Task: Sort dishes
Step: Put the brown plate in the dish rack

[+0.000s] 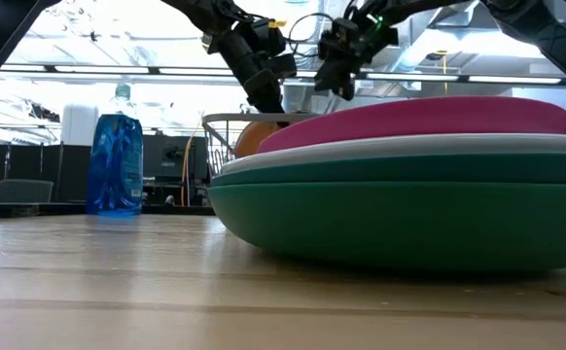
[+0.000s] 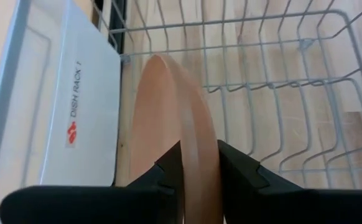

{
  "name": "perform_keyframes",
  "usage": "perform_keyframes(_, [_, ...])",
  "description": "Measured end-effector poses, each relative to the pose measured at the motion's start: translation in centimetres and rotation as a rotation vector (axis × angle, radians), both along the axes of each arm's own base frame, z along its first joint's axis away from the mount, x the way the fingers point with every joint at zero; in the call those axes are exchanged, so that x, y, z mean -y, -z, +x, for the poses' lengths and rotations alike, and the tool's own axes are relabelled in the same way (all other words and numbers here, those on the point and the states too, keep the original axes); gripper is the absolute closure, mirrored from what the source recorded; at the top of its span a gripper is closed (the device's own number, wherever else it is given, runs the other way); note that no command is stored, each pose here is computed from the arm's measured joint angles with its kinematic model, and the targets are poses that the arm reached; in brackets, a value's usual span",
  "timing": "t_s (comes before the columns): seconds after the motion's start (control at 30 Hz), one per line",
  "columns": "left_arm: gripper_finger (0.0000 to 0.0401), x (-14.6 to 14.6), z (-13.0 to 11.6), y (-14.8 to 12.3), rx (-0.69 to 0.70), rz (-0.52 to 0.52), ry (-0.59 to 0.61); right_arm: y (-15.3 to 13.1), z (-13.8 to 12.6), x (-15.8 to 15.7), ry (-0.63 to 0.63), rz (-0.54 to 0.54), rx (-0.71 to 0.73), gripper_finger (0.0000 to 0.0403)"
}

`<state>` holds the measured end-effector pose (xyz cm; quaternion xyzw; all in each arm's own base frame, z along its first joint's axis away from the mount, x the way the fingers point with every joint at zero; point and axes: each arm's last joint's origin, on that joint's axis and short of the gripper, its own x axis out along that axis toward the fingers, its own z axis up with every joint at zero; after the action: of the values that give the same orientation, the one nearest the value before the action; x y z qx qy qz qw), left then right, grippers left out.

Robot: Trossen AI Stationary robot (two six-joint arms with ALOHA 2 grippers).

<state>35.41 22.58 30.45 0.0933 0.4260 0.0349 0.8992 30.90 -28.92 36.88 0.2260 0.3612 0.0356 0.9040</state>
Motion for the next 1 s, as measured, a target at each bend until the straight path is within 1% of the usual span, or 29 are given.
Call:
perform_keyframes(0.17, [0.0336, 0.0, 0.0, 0.0, 0.003, -0.005, 0.004, -1.1, -0.4, -0.4, 0.021, -0.013, 0.024, 0.0275])
perform_keyframes(0.43, [0.0336, 0.1, 0.0, 0.0, 0.015, -0.024, 0.012, -2.7, -1.2, -1.3, 0.071, 0.02, 0.036, 0.0275])
perform_keyframes(0.5, [0.0336, 0.1, 0.1, -0.1, 0.034, -0.055, 0.018, -3.3, -1.5, -1.7, 0.071, 0.011, 0.048, 0.0275])
perform_keyframes(0.63, [0.0336, 0.4, 0.3, -0.2, 0.089, -0.167, 0.038, -4.6, -2.3, -2.4, 0.072, -0.011, 0.072, 0.0275])
perform_keyframes(0.7, [0.0336, 0.5, 0.3, -0.2, 0.101, -0.191, 0.04, -5.3, -2.7, -2.8, 0.071, -0.027, 0.088, 0.0275])
perform_keyframes(0.9, [0.0336, 0.3, 0.7, -0.5, 0.138, -0.147, 0.049, -6.9, -3.3, -3.3, 0.073, -0.085, 0.15, 0.0275])
perform_keyframes(1.0, [0.0336, -0.1, 0.8, -0.8, 0.176, -0.121, 0.045, -7.2, -3.3, -3.3, 0.085, -0.088, 0.167, 0.0275])
